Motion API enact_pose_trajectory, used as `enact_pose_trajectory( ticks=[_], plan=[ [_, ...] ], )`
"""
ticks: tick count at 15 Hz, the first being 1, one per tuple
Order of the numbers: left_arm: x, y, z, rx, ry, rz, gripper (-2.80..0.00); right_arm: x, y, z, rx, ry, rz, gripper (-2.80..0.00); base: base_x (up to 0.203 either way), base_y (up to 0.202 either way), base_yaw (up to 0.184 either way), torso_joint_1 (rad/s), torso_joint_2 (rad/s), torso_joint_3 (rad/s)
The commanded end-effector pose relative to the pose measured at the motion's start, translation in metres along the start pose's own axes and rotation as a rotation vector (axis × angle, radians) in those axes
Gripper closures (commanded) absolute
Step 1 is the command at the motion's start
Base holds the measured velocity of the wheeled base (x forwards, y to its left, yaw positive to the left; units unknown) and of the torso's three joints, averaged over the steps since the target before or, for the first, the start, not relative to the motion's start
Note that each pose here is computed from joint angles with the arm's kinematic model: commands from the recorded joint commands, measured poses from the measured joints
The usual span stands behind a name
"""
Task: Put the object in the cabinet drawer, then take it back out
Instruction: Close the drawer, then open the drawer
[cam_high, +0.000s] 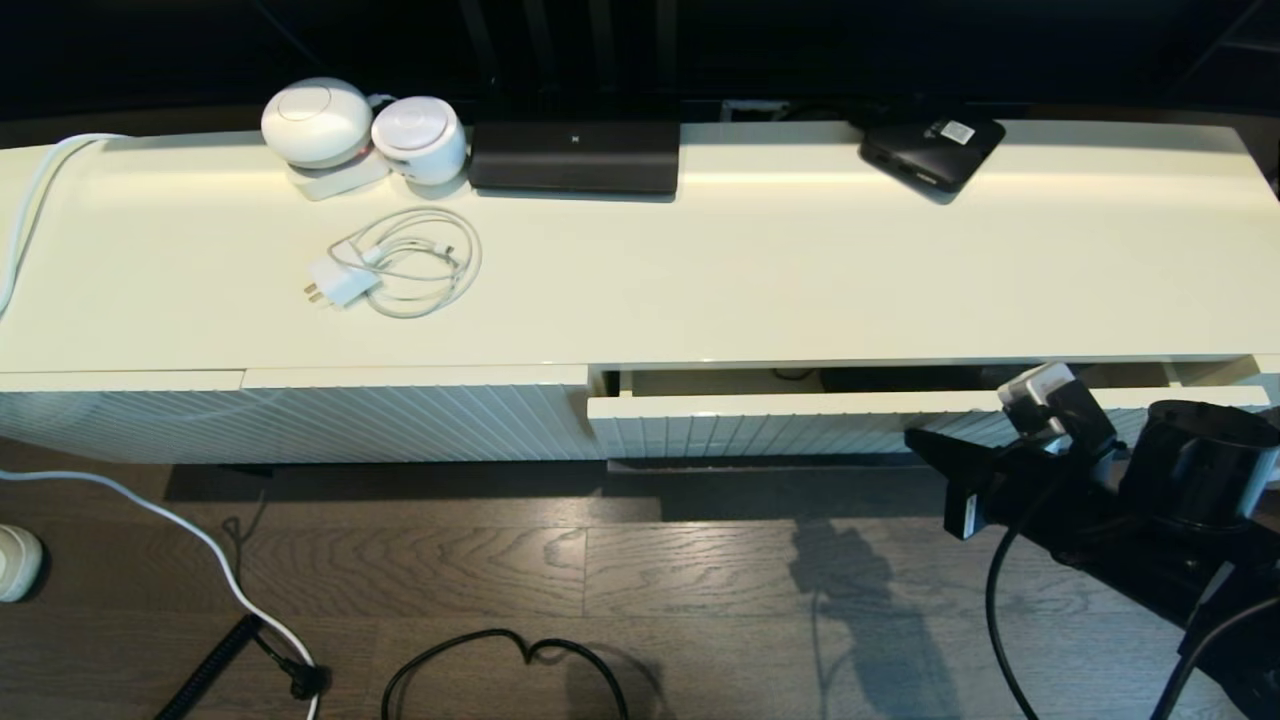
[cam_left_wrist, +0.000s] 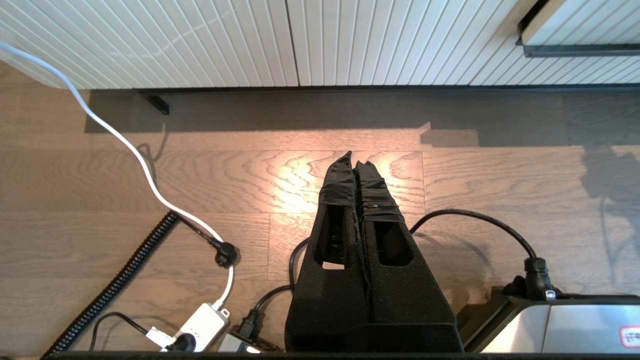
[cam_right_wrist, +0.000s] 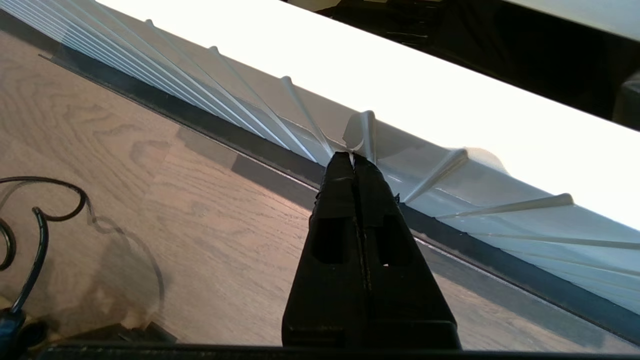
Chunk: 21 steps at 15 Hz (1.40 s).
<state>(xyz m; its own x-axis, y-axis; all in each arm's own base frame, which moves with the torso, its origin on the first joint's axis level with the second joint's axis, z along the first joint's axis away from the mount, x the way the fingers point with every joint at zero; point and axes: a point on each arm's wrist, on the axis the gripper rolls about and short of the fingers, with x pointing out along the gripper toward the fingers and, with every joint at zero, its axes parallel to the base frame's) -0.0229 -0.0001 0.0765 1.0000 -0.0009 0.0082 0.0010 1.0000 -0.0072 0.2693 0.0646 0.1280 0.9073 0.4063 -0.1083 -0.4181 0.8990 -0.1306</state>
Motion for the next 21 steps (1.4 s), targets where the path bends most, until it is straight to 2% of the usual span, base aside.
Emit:
enact_pose_trajectory(
  ticks=[1, 7, 13, 16, 18, 21],
  plan=[
    [0.0, 0.0, 0.0, 0.0, 0.0, 0.0, 0.0, 0.004, -0.001, 0.001, -0.005, -0.019, -0.004, 0.0, 0.0, 0.0, 0.0, 0.0, 0.0, 0.0],
    [0.0, 0.0, 0.0, 0.0, -0.001, 0.001, 0.0, 0.021, -0.007, 0.009, -0.025, -0.079, -0.017, 0.0, 0.0, 0.0, 0.0, 0.0, 0.0, 0.0],
    [0.0, 0.0, 0.0, 0.0, -0.001, 0.001, 0.0, 0.021, -0.007, 0.007, -0.028, -0.073, -0.016, 0.0, 0.0, 0.0, 0.0, 0.0, 0.0, 0.0],
    [0.0, 0.0, 0.0, 0.0, 0.001, -0.001, 0.0, -0.009, -0.004, 0.024, -0.03, -0.108, -0.023, 0.0, 0.0, 0.0, 0.0, 0.0, 0.0, 0.0],
    [0.0, 0.0, 0.0, 0.0, 0.0, 0.001, 0.0, -0.038, -0.006, 0.04, -0.022, -0.091, -0.048, 0.0, 0.0, 0.0, 0.0, 0.0, 0.0, 0.0],
    [0.0, 0.0, 0.0, 0.0, 0.0, 0.0, 0.0, -0.082, -0.003, 0.054, 0.006, 0.018, -0.062, 0.0, 0.0, 0.0, 0.0, 0.0, 0.0, 0.0]
  ],
)
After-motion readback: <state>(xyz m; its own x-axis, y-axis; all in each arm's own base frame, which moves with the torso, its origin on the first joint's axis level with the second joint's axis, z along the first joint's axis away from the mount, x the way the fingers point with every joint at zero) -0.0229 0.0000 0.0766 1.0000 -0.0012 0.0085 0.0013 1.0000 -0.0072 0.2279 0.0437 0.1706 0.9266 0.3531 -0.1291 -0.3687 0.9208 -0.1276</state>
